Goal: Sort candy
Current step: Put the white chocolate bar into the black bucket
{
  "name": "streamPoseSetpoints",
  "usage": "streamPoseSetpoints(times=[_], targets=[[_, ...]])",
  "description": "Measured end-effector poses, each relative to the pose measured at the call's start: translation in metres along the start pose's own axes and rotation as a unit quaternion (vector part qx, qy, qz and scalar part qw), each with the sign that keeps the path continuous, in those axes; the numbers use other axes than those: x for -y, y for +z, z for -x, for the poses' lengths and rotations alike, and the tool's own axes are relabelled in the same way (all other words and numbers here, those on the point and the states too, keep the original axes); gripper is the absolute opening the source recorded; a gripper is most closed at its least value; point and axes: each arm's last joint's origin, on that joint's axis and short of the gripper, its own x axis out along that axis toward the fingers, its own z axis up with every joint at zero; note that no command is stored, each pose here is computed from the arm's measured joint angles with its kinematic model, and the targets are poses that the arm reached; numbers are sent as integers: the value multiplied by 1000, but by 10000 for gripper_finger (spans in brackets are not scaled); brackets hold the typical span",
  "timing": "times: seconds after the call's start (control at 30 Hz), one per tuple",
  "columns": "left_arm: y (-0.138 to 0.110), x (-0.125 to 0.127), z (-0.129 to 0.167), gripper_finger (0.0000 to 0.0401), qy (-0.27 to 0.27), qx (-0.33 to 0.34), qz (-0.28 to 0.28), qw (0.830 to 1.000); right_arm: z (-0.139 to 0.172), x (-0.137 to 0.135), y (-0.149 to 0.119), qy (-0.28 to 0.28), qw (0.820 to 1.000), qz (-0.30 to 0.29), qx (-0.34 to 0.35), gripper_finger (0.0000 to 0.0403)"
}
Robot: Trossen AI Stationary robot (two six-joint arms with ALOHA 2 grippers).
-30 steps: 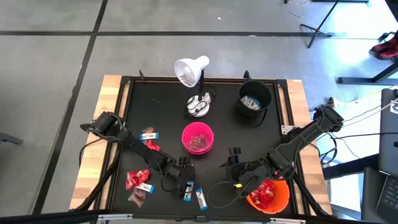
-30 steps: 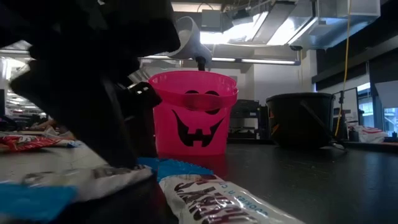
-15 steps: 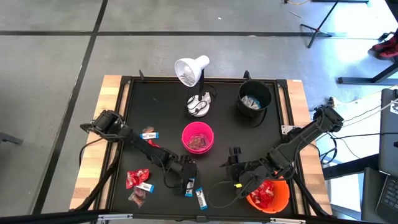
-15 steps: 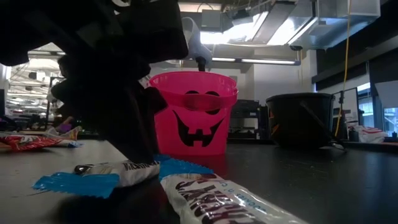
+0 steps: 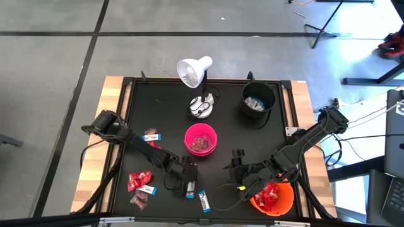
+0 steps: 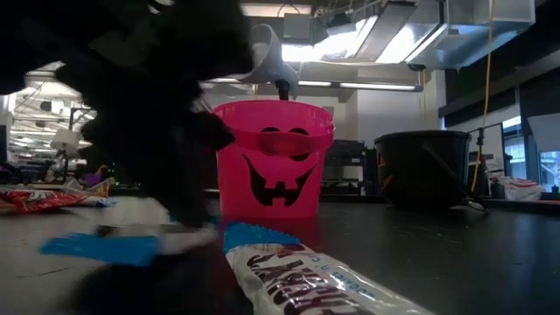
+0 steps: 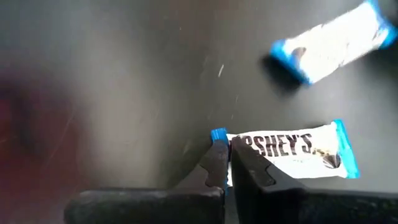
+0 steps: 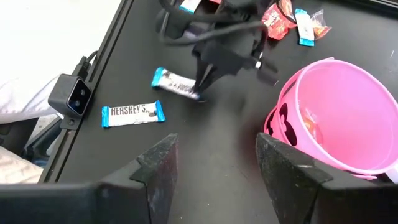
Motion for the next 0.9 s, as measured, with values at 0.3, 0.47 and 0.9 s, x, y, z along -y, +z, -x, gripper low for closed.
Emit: streamPoseSetpoints(times=[0.3,0.47,0.9], targets=[[3,16,54,1,68,36,-22,997,0,0,0,-4,1000,0,1,211],[7,29,80,1,88,87,-32,992,0,0,0,-4,1000,0,2,211],[35,51,132,0,151,163,-86,971,1,4,8,-82,995,-22,56,211]])
